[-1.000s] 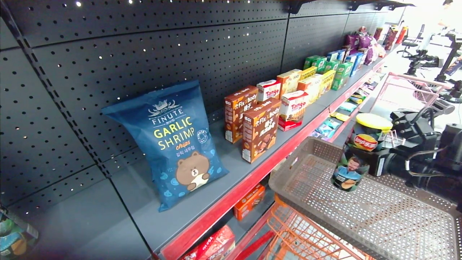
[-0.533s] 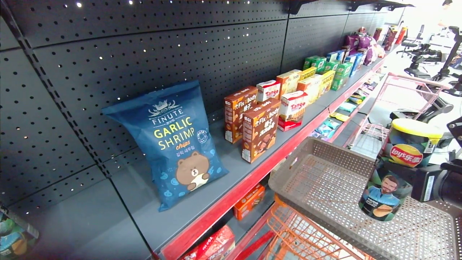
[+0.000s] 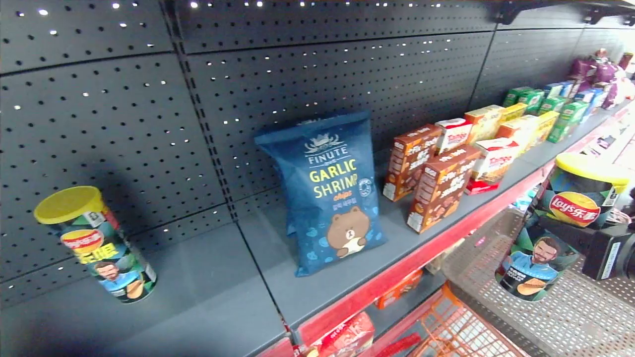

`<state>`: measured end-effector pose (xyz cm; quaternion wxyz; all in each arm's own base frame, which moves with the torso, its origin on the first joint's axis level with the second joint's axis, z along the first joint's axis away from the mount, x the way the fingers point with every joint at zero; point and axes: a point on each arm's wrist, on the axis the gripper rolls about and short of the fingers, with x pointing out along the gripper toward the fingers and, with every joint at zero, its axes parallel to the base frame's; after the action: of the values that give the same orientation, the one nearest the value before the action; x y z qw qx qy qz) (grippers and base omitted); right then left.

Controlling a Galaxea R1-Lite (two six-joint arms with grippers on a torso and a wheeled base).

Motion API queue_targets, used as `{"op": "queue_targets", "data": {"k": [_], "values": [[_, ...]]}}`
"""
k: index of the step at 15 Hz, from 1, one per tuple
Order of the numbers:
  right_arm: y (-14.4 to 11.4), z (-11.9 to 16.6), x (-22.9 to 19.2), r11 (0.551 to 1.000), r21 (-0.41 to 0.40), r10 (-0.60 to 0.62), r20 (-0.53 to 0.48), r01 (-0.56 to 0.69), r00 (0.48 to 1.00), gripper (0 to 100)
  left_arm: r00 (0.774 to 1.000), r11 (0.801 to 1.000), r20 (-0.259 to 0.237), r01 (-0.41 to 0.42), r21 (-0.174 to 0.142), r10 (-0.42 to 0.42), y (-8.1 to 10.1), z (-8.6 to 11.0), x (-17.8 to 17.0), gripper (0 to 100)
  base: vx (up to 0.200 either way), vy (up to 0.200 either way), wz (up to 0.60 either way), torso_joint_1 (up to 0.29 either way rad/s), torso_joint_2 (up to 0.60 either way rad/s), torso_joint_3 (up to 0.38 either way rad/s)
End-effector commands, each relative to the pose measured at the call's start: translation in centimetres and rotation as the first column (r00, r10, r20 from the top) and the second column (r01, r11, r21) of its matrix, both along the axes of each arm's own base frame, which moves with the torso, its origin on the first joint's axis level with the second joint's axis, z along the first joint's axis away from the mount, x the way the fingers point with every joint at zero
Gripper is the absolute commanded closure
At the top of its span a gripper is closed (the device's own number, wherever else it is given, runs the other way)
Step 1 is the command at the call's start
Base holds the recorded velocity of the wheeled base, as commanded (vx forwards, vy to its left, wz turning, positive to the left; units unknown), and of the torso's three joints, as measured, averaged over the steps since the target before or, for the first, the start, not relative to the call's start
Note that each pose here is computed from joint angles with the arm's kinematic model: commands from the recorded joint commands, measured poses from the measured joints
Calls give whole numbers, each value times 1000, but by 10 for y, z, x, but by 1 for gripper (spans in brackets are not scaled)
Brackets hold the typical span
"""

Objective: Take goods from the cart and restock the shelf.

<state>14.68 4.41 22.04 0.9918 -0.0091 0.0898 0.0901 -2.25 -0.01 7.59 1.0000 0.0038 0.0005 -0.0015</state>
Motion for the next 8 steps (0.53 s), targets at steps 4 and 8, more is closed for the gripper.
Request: {"op": "queue_targets", "data": {"k": [4, 8], "values": [[0, 2, 1, 1000, 0, 1, 6, -1, 1000, 100, 1000, 1000, 0, 0, 0, 0, 0, 0, 0, 0, 0, 0, 600, 2, 4, 1], [-1, -1, 0, 1000, -5, -6, -2, 6, 1000, 100, 1000, 1000, 0, 0, 0, 0, 0, 0, 0, 0, 0, 0, 600, 2, 4, 1]]}}
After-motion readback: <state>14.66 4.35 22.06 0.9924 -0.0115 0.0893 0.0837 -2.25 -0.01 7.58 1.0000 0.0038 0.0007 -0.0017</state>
